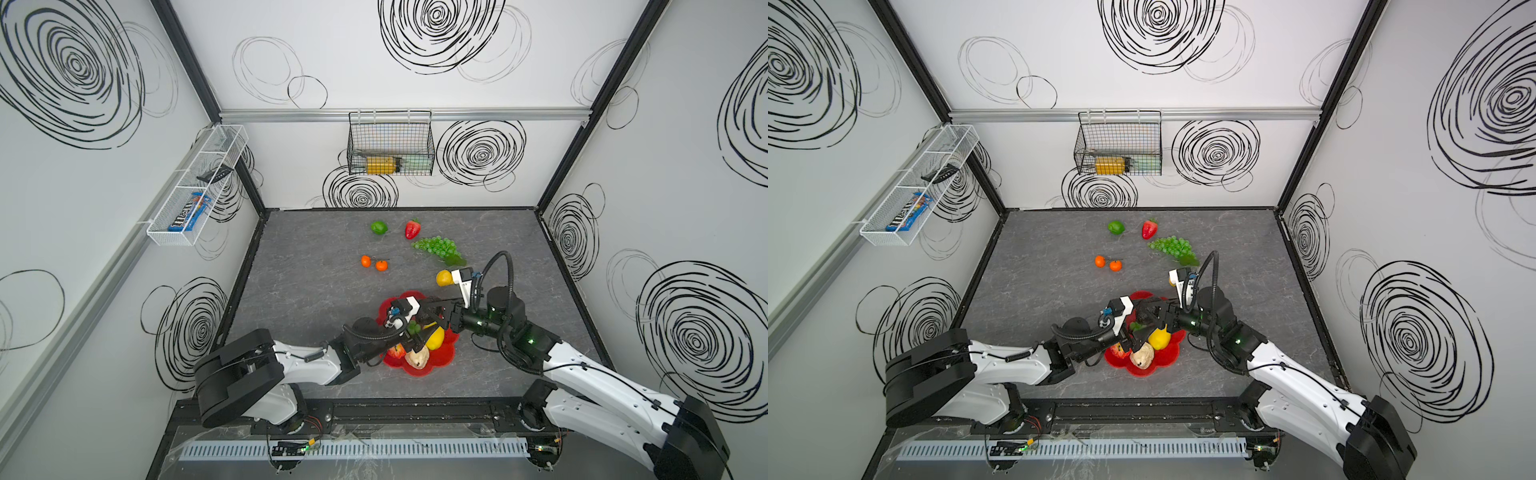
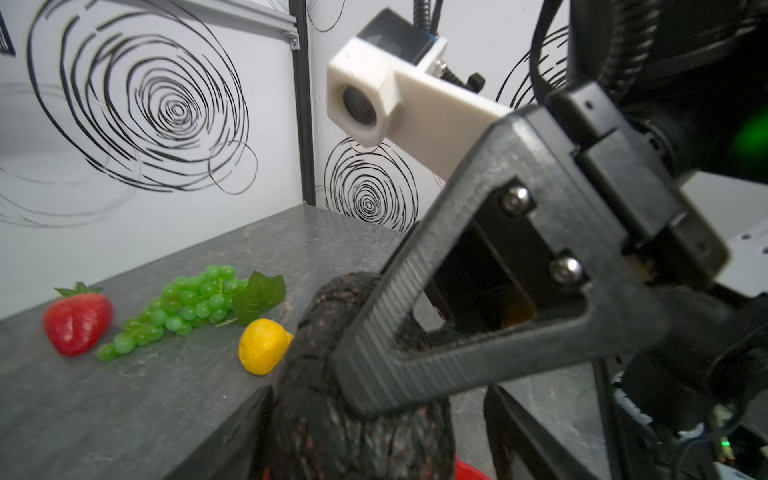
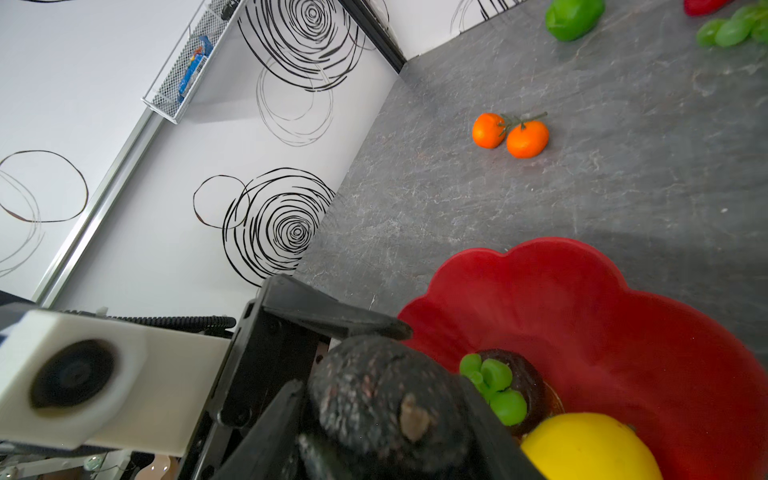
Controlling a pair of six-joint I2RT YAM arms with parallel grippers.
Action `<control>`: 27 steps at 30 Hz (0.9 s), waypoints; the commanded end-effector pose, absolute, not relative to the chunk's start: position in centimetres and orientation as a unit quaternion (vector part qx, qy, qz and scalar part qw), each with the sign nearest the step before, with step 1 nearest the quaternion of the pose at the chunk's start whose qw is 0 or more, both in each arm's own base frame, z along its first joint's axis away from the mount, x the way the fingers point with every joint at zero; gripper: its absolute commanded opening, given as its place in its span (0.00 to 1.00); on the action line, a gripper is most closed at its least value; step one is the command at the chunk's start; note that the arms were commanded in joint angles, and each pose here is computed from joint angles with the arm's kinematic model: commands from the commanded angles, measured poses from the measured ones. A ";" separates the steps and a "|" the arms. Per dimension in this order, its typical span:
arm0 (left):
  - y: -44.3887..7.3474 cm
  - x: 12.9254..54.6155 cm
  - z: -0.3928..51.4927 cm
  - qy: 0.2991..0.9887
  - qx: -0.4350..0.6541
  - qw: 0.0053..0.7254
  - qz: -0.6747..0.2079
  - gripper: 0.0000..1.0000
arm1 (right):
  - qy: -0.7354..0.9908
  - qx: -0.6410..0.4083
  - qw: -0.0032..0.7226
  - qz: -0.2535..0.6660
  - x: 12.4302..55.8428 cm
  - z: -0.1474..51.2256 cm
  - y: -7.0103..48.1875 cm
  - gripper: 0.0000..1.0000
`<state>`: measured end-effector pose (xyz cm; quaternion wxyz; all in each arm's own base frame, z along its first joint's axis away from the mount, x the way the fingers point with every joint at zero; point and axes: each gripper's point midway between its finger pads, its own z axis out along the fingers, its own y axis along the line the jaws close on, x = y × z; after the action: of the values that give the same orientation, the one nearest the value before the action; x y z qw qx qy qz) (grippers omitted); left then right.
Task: Place and organize the fake fruits in the fruit bowl
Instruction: 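Grasp the avocado with the right gripper while the left gripper holds it, then open the left gripper and withdraw while the right gripper lifts the avocado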
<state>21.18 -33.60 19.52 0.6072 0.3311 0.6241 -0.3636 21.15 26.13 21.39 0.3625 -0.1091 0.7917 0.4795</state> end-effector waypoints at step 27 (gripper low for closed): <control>-8.0 27.1 17.5 0.758 -0.063 0.641 -0.102 0.96 | 0.810 -0.308 0.418 0.271 23.7 17.0 33.9 0.45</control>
<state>26.99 -10.44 17.33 0.6295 -0.0130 0.7656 -0.1321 23.65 32.55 16.44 0.4041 -0.2724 0.8227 0.2926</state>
